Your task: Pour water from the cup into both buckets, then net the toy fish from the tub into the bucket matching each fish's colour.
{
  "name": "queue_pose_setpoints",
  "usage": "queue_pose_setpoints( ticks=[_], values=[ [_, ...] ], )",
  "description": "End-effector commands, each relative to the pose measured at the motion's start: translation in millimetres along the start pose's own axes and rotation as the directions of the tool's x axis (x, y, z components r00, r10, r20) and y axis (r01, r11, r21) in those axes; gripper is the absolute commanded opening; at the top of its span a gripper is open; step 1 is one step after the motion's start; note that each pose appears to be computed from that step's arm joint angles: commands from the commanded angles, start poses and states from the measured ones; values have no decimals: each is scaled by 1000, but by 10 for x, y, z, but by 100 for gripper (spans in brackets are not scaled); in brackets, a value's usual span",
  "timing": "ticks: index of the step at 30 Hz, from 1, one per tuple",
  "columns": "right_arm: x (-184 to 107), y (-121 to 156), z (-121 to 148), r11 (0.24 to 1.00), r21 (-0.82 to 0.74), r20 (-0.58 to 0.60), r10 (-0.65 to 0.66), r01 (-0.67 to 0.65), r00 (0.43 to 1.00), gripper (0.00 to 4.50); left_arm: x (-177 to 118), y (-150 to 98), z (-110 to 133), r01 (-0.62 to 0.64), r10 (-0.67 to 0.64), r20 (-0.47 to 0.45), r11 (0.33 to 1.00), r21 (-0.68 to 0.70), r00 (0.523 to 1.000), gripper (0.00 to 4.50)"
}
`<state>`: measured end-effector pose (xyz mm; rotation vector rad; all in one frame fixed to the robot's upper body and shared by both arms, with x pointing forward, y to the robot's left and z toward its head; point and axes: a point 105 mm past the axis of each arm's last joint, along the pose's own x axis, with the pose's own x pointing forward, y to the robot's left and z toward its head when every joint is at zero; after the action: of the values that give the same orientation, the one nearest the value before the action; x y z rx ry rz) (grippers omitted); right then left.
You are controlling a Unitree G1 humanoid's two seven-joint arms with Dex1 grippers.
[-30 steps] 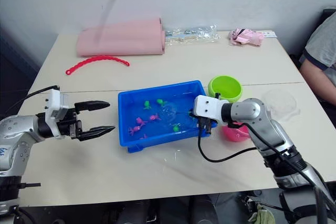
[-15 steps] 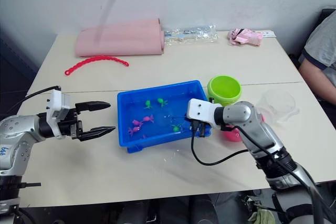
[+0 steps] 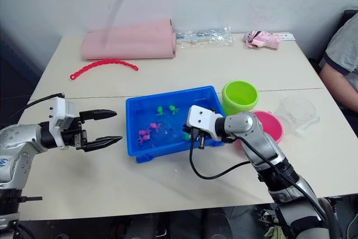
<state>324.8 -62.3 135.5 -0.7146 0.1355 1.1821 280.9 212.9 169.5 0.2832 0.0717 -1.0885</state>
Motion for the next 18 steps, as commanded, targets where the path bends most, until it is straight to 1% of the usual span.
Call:
queue_pose_setpoints(
  ticks=[1, 8, 13, 16, 18],
  values=[
    [-40, -84, 129, 999, 10, 62, -47, 47, 997, 0, -70, 26, 54, -23, 23, -2, 999, 33, 1000, 448],
    [-27, -140, 139, 994, 59, 108, -99, 93, 989, 0, -62, 18, 42, -19, 19, -3, 999, 29, 1000, 448],
    [-32, -169, 145, 985, 134, 140, -128, 110, 982, 0, -60, 25, 34, -18, 18, -4, 999, 27, 1000, 448],
    [-69, -166, 145, 985, 131, 142, -127, 108, 982, 0, -59, 31, 36, -17, 17, -4, 999, 29, 1000, 448],
    [-144, -176, 156, 985, 133, 154, -133, 112, 979, 0, -53, 39, 54, -15, 15, 2, 999, 31, 1000, 448]
  ],
)
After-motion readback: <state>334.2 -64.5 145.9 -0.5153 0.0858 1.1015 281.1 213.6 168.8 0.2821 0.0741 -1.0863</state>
